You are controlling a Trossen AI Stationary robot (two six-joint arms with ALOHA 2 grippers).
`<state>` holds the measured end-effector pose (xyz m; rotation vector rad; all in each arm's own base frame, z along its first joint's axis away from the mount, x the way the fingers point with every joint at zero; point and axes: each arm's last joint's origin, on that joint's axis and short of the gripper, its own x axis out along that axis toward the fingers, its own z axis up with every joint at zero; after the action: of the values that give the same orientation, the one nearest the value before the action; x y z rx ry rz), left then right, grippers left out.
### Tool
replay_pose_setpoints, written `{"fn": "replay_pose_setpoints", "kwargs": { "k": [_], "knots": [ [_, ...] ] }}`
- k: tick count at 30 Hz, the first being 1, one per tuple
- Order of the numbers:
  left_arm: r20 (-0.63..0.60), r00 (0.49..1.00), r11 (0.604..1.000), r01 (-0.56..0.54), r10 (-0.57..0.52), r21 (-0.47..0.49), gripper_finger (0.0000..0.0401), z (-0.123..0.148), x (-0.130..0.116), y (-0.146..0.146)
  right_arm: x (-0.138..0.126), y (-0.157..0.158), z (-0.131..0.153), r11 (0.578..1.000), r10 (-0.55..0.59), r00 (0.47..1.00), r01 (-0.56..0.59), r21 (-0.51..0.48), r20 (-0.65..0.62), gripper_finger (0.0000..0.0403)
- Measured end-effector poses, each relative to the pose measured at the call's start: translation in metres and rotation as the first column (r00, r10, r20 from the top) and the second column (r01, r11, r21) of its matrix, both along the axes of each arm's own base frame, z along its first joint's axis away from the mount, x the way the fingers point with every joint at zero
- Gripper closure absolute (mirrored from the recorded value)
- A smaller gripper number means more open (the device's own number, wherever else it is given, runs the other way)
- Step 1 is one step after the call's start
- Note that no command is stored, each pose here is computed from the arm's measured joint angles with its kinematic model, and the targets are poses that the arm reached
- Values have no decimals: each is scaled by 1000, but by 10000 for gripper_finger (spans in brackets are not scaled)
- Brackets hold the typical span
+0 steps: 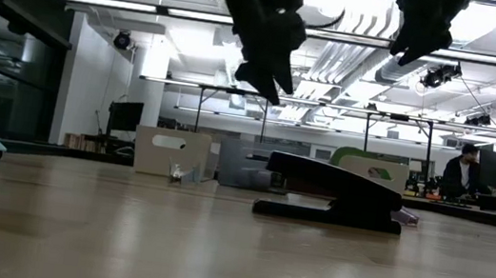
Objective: Pick and place Stapler, Stapler remover, tape
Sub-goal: Put the black stapler into the black bin
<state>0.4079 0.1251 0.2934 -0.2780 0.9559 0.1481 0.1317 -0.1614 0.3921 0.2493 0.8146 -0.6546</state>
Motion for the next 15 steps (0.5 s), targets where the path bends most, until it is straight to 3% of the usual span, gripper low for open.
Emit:
{"fn": "replay_pose_setpoints", "kwargs": {
  "k": [7, 12, 15],
  "knots": [
    [-42, 989, 988, 146, -144, 50, 71, -5, 11, -50, 0, 0, 0, 1000, 3, 1000, -3, 2, 3, 98],
    [-99, 961, 947, 274, -260, 167, 65, -11, 19, -92, 0, 0, 0, 1000, 4, 1000, -4, 2, 3, 98],
    [-143, 945, 932, 318, -295, 174, 66, -18, 20, -110, 0, 0, 0, 1000, 8, 1000, -8, 6, 7, 98]
  ]
}}
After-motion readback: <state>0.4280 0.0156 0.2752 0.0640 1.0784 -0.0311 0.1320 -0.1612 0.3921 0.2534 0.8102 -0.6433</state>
